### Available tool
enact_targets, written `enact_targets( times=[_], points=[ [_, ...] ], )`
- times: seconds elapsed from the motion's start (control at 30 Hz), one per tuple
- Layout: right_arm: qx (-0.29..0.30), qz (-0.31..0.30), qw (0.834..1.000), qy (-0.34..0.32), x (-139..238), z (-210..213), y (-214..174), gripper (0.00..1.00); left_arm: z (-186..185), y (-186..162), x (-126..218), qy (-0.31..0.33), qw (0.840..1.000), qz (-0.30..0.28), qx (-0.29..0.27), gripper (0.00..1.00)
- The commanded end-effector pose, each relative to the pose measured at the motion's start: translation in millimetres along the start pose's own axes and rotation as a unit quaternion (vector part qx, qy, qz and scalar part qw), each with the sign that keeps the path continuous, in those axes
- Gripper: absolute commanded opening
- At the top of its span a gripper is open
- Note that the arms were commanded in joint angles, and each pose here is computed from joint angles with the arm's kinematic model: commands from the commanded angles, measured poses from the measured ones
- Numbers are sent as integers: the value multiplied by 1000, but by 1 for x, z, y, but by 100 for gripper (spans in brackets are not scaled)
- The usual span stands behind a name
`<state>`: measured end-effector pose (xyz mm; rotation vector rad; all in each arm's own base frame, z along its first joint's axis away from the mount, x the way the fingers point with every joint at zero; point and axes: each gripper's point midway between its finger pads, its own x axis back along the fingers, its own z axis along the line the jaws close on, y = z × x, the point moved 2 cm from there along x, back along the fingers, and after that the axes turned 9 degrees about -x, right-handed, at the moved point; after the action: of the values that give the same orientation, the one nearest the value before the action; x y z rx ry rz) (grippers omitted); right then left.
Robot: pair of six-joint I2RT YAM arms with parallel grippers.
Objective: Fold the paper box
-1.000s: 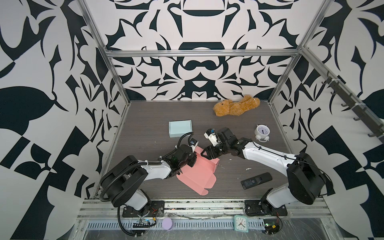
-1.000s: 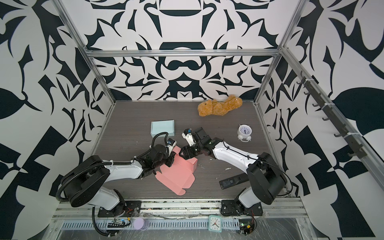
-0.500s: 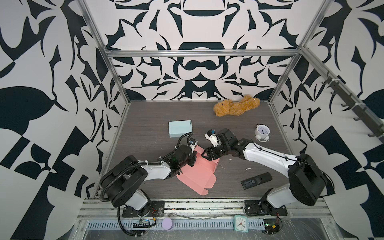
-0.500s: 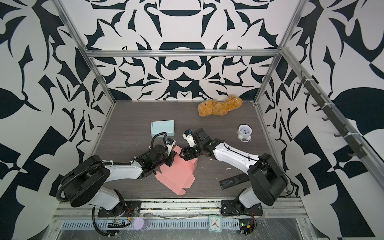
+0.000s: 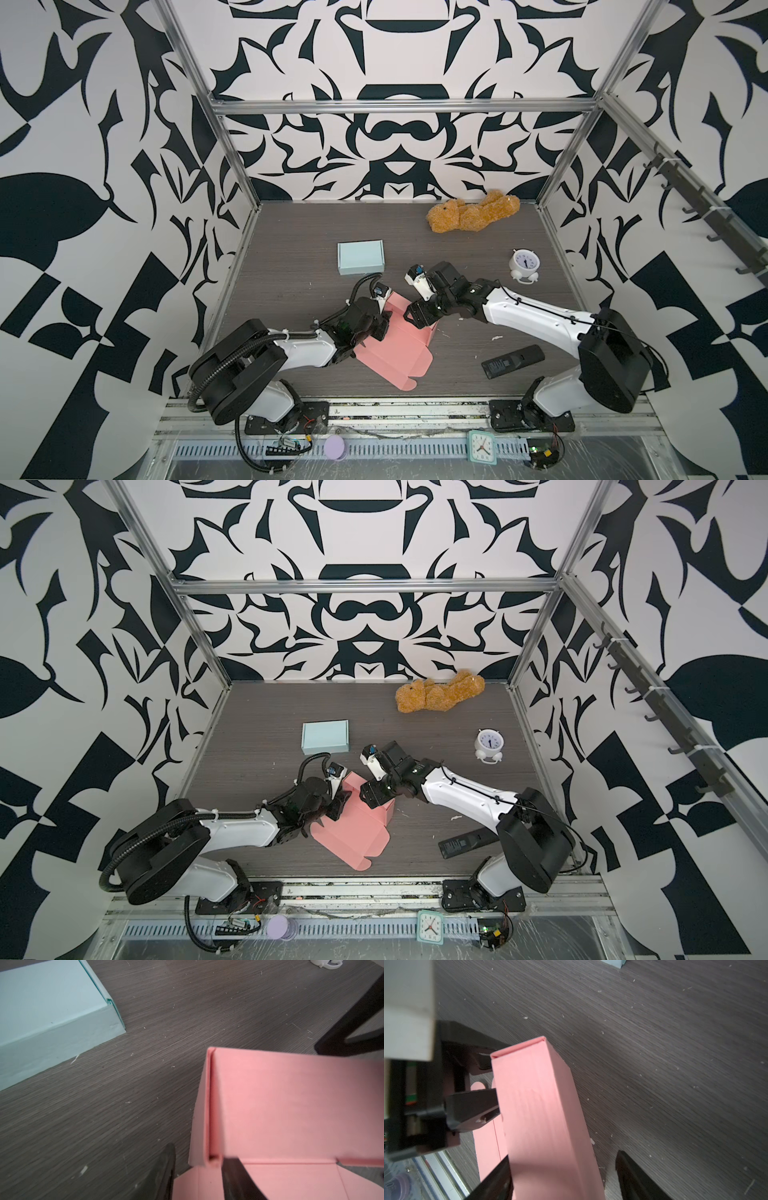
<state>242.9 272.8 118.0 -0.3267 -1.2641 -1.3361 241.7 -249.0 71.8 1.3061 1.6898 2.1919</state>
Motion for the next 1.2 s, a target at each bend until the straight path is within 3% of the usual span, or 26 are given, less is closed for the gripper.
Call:
enact_targets(
  times=[0.0, 0.13, 0.53, 0.83, 1.17],
  points=[
    [13, -18, 1000, -9, 5, 3, 13, 76, 0, -3, 10, 10, 1000, 3, 8, 40],
    [16, -18, 1000, -2, 3, 5, 15, 75, 0, -6, 19, 16, 999, 18, 24, 41],
    [18, -24, 1000, 3, -1, 3, 23, 70, -14, -9, 61, -30, 980, 99, 170, 45],
    [6, -26, 1000, 12, -2, -3, 27, 66, -12, 3, 95, -34, 970, 101, 219, 48],
    [-14, -26, 999, 25, -4, -14, 31, 66, -12, 10, 112, -33, 965, 116, 234, 53]
  ],
)
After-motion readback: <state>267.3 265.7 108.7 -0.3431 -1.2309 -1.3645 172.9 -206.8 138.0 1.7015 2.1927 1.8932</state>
